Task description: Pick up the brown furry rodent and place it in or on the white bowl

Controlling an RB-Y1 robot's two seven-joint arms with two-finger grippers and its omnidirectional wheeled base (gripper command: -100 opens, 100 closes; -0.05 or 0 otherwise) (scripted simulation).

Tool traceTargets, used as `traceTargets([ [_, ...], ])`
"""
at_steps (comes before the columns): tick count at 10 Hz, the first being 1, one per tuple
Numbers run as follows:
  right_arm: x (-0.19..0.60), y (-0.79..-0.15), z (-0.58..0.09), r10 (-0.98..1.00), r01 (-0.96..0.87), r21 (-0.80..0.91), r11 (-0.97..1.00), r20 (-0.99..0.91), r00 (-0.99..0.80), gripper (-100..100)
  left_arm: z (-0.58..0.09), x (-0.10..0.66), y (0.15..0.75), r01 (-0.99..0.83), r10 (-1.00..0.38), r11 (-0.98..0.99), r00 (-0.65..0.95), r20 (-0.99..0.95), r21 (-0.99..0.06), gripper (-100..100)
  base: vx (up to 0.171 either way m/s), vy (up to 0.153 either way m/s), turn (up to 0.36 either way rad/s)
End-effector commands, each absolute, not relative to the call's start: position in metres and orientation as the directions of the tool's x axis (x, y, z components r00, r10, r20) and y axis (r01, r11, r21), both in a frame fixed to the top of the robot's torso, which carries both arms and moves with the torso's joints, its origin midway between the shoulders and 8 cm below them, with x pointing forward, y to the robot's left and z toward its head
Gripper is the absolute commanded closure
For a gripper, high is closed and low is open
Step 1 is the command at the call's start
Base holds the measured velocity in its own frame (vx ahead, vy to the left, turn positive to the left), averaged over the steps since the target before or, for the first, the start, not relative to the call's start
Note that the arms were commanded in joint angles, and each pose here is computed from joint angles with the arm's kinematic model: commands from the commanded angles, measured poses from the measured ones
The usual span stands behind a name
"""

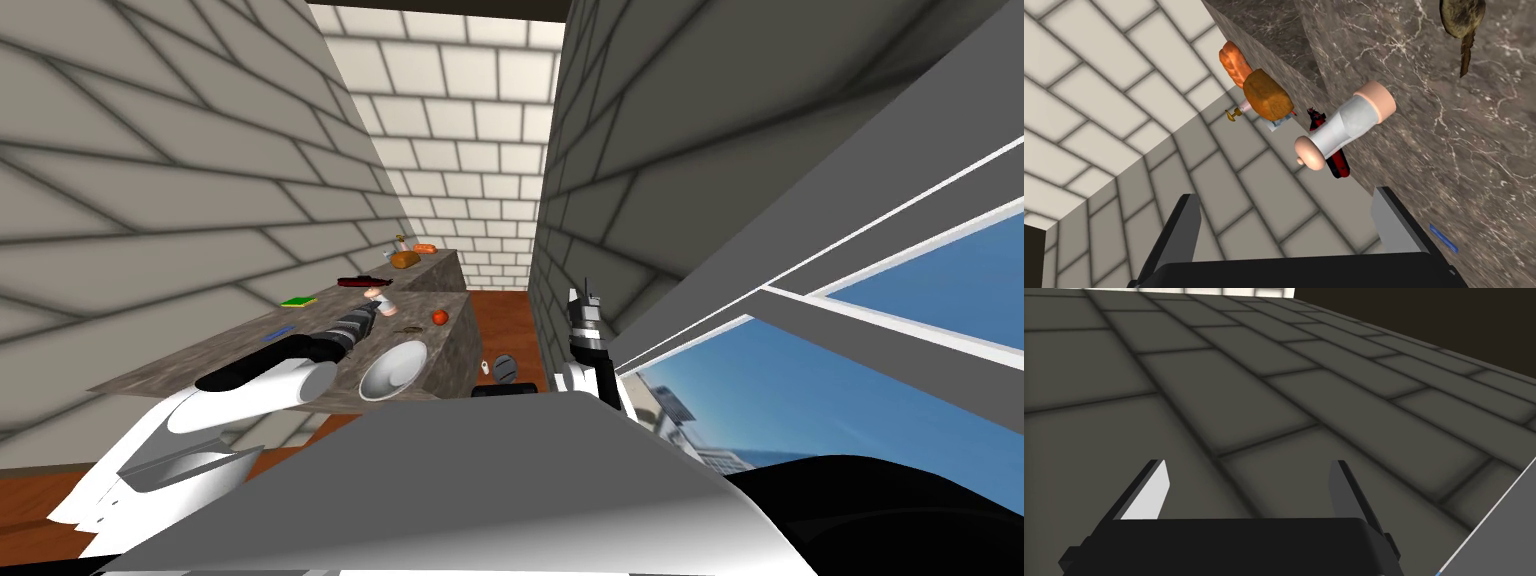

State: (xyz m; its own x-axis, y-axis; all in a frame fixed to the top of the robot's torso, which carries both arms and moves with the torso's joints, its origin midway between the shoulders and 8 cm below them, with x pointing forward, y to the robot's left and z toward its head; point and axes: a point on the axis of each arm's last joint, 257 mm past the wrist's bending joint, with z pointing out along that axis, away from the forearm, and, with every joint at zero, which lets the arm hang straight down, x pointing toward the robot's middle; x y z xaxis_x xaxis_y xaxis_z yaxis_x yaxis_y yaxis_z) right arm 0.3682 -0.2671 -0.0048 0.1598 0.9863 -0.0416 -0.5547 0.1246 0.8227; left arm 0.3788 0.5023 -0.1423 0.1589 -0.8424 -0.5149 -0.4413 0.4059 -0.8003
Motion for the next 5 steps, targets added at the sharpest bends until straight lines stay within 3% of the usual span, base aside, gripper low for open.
traceTargets([
  [1,0.368,-0.267,-0.005,0.986,-0.555,0.823,0.125,-0.042,0.16,0,-0.156,0.367,0.515,-0.497,-0.848,0.374,0.158,-0.506,-0.783,-100,0.131,-0.03,0.039],
  [5,0.368,-0.267,-0.005,0.986,-0.555,0.823,0.125,-0.042,0.16,0,-0.183,0.345,0.53,-0.595,-0.861,0.314,0.151,-0.487,-0.74,-100,0.116,-0.03,0.02],
])
